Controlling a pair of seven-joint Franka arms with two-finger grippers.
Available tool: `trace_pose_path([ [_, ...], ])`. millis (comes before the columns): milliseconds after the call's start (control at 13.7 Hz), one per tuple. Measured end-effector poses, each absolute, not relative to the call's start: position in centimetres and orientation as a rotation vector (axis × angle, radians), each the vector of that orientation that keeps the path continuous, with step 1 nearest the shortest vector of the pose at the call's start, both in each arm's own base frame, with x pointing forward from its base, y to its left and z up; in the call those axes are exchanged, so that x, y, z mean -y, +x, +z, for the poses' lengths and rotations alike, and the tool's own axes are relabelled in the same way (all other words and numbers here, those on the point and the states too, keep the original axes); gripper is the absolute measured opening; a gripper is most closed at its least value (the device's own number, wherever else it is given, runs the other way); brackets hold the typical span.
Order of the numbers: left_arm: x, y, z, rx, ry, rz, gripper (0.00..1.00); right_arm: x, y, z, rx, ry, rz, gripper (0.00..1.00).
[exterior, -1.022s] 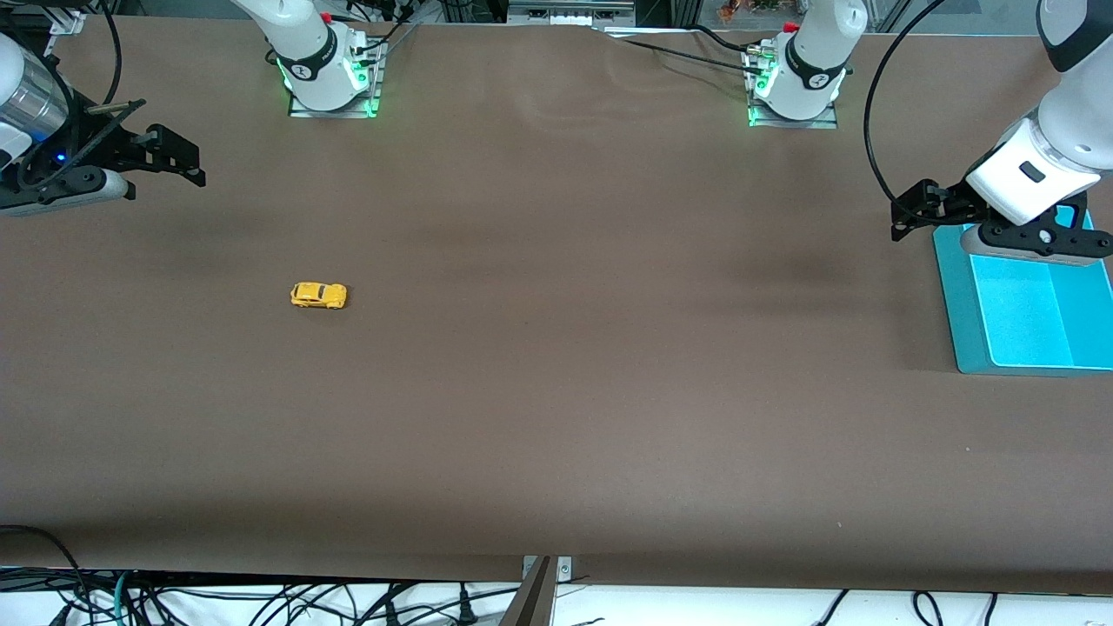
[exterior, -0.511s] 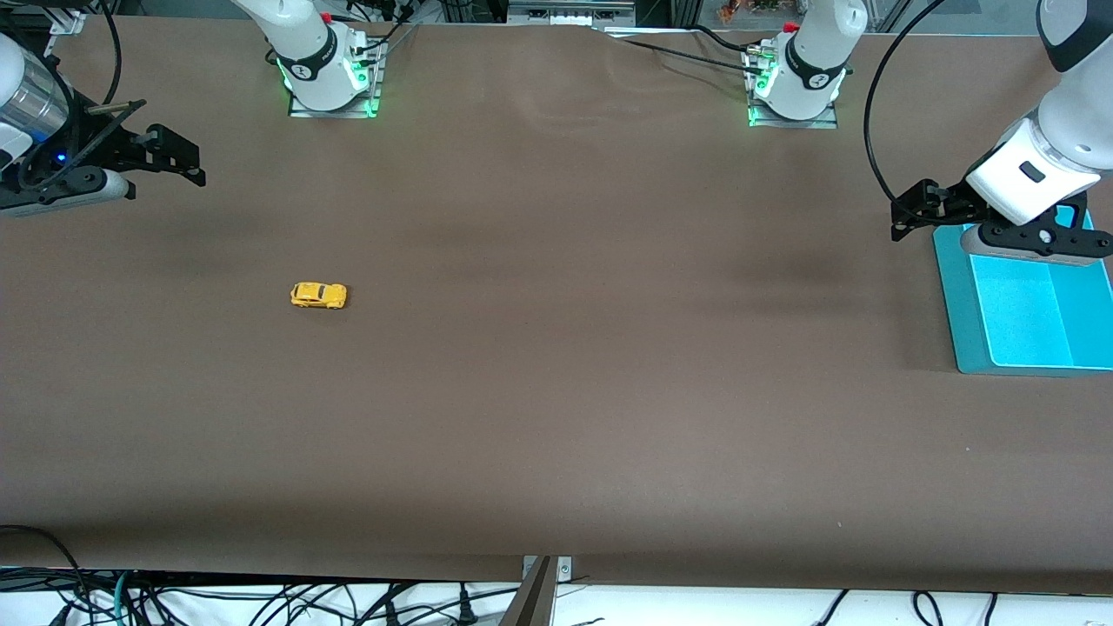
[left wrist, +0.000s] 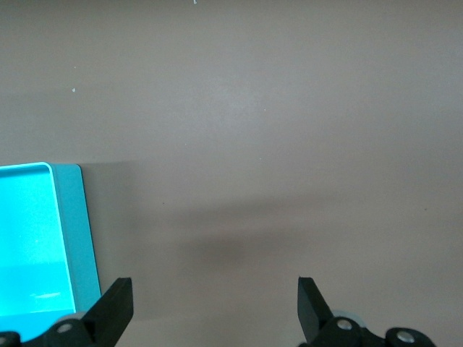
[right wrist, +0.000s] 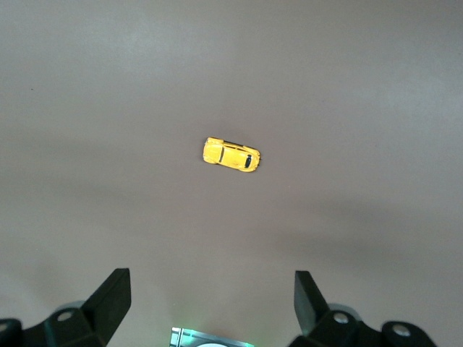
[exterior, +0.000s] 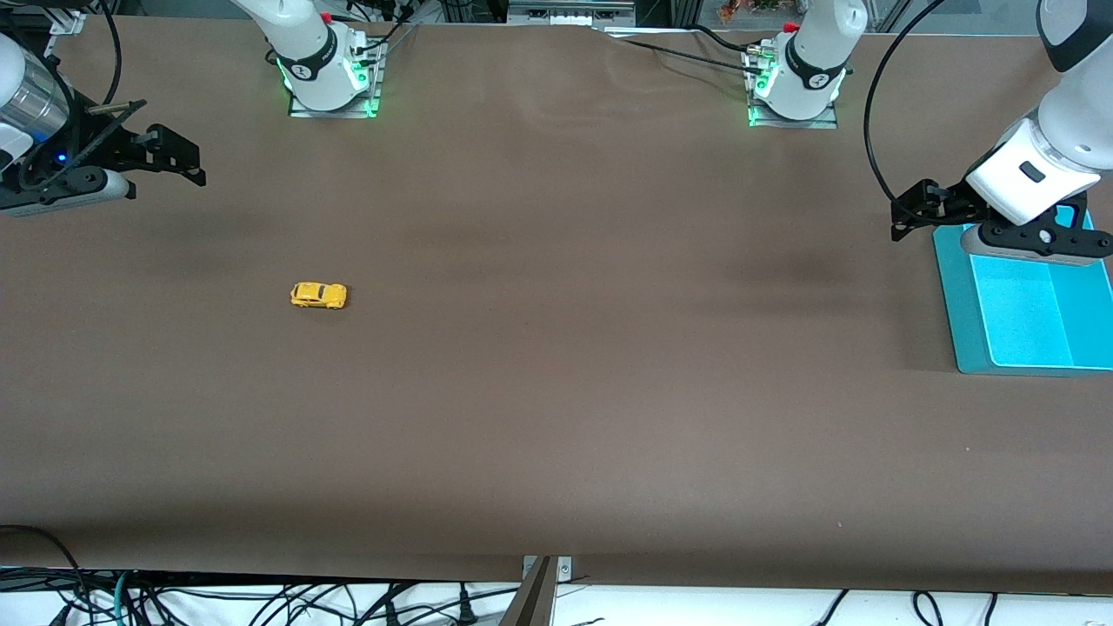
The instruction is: Wind and store yellow beetle car
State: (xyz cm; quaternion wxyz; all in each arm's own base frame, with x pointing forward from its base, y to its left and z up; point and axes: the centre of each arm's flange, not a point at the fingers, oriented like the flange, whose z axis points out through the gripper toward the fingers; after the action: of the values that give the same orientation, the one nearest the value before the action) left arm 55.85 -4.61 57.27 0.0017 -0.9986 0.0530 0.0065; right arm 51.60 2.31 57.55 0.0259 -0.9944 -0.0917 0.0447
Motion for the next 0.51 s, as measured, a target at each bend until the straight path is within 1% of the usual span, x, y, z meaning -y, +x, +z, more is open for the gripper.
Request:
trace_pose_path([
  [292, 4.6, 55.8, 57.3, -0.166, -3.134, 0.020, 1.00, -2.3, 51.7, 57.2, 0.281, -3.073, 0.153, 1.00],
  [511, 4.6, 55.8, 57.3, -0.166, -3.134, 0.020, 1.00, -2.4, 52.0, 55.6, 0.273, -3.071, 0.201, 1.00],
])
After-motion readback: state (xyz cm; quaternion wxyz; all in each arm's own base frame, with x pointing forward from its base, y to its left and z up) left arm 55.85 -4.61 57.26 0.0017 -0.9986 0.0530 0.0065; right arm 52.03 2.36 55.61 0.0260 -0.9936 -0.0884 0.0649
